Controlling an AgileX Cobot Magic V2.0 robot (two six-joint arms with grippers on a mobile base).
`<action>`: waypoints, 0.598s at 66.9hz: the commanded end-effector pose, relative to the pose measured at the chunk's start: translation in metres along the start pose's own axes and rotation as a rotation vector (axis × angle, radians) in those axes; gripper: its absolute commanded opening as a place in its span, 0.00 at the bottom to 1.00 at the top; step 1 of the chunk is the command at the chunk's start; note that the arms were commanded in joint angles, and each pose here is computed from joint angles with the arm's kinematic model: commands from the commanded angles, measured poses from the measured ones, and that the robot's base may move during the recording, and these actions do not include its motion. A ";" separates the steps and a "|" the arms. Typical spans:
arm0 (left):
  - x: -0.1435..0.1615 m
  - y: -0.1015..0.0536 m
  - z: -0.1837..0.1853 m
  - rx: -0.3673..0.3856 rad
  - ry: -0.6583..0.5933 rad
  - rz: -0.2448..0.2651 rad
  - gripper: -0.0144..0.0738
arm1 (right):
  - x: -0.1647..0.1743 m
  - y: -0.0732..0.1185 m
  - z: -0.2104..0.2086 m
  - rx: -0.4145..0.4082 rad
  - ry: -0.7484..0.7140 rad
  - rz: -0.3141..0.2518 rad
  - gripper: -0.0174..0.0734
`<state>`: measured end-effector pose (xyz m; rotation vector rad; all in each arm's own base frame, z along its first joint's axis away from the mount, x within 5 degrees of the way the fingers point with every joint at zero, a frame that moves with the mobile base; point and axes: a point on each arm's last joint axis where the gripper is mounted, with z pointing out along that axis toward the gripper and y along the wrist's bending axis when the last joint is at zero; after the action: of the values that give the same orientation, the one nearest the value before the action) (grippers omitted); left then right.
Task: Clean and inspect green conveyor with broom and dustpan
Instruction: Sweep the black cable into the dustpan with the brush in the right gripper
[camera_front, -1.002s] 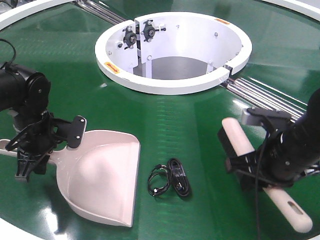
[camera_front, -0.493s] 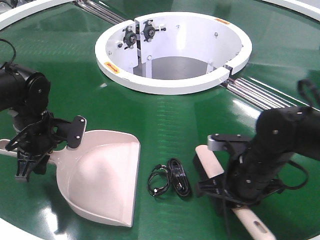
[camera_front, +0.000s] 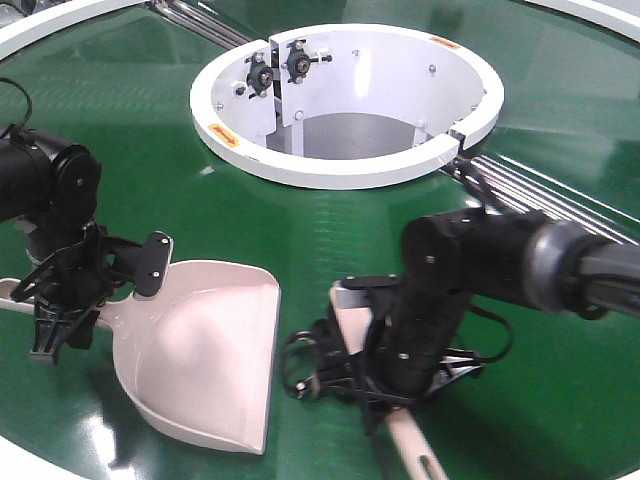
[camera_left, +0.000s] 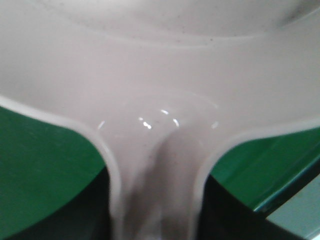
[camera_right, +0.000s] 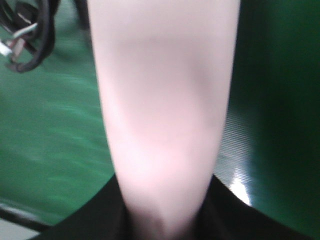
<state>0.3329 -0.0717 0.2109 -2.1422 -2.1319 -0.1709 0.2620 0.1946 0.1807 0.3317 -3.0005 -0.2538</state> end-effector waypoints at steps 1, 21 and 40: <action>0.002 0.000 -0.022 -0.069 -0.014 -0.015 0.15 | -0.005 0.027 -0.014 -0.078 -0.022 -0.040 0.19; 0.002 0.000 -0.022 -0.069 -0.014 -0.015 0.15 | -0.033 0.096 -0.019 -0.289 -0.021 -0.163 0.19; 0.002 0.000 -0.022 -0.069 -0.014 -0.015 0.15 | -0.048 0.119 -0.043 -0.349 -0.112 -0.214 0.20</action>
<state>0.3331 -0.0716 0.2110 -2.1435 -2.1310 -0.1749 0.2867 0.3118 0.2012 0.5706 -2.9038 -0.6896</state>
